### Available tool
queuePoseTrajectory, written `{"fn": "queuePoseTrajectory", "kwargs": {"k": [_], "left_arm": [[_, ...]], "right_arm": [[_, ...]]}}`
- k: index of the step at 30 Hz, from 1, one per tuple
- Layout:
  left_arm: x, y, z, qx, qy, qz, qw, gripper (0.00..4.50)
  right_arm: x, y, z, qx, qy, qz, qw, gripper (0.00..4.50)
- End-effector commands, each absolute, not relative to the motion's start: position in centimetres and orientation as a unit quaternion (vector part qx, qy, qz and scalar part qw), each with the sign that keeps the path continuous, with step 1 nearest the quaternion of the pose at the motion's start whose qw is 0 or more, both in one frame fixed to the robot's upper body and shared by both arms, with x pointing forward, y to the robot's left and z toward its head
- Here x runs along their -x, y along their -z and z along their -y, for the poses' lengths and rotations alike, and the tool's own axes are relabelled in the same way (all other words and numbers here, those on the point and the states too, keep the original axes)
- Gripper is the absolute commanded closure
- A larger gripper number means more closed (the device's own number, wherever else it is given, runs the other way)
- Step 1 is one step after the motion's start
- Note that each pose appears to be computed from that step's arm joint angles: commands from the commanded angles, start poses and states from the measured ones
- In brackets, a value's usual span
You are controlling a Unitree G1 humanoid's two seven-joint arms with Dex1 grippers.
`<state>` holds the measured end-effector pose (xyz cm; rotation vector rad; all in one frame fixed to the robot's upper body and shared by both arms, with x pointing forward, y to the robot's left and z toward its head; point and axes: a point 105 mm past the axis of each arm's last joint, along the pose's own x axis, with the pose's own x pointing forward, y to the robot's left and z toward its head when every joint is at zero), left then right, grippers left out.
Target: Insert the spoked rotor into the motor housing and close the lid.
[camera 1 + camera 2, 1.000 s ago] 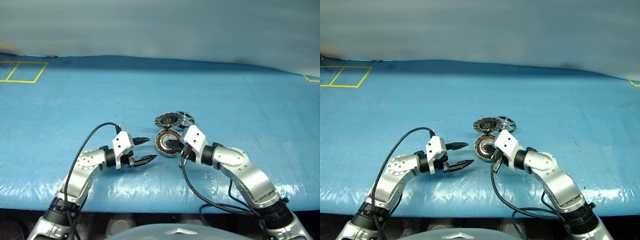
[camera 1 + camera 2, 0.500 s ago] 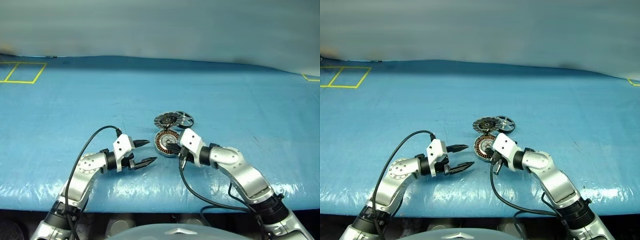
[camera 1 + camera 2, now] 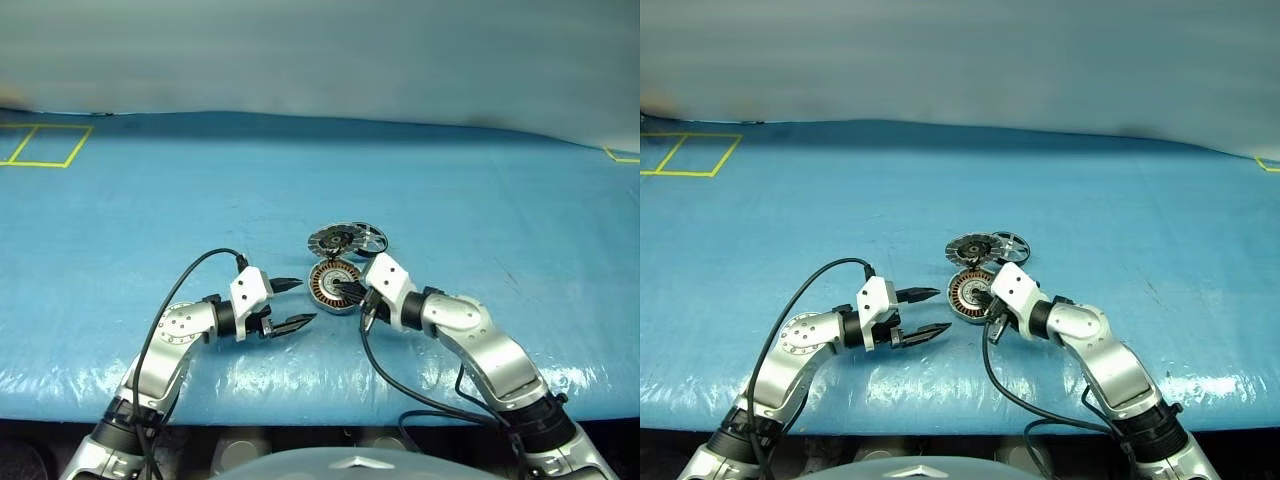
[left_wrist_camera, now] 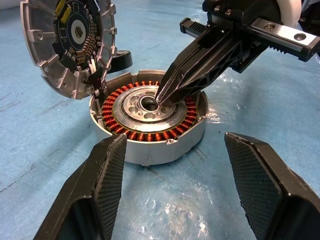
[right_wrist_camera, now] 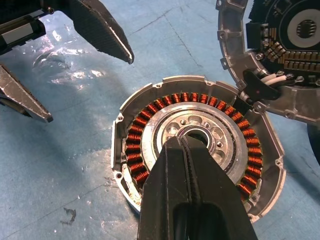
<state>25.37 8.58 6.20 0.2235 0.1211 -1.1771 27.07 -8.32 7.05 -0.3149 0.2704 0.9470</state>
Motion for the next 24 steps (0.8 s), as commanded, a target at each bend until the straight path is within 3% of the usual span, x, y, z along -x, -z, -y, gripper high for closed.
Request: {"fn": "queuePoseTrajectory", "kwargs": {"k": [1, 24], "left_arm": [[-25.3, -6.9, -8.0, -0.108, 0.564, -0.036, 0.818, 1.14], [-25.6, -6.6, -8.2, -0.115, 0.552, -0.043, 0.825, 1.14]], "right_arm": [[-28.0, -10.2, 8.0, 0.109, -0.432, -0.06, 0.893, 4.48], [-28.1, -5.5, 7.7, 0.162, -0.421, -0.126, 0.883, 4.48]]}}
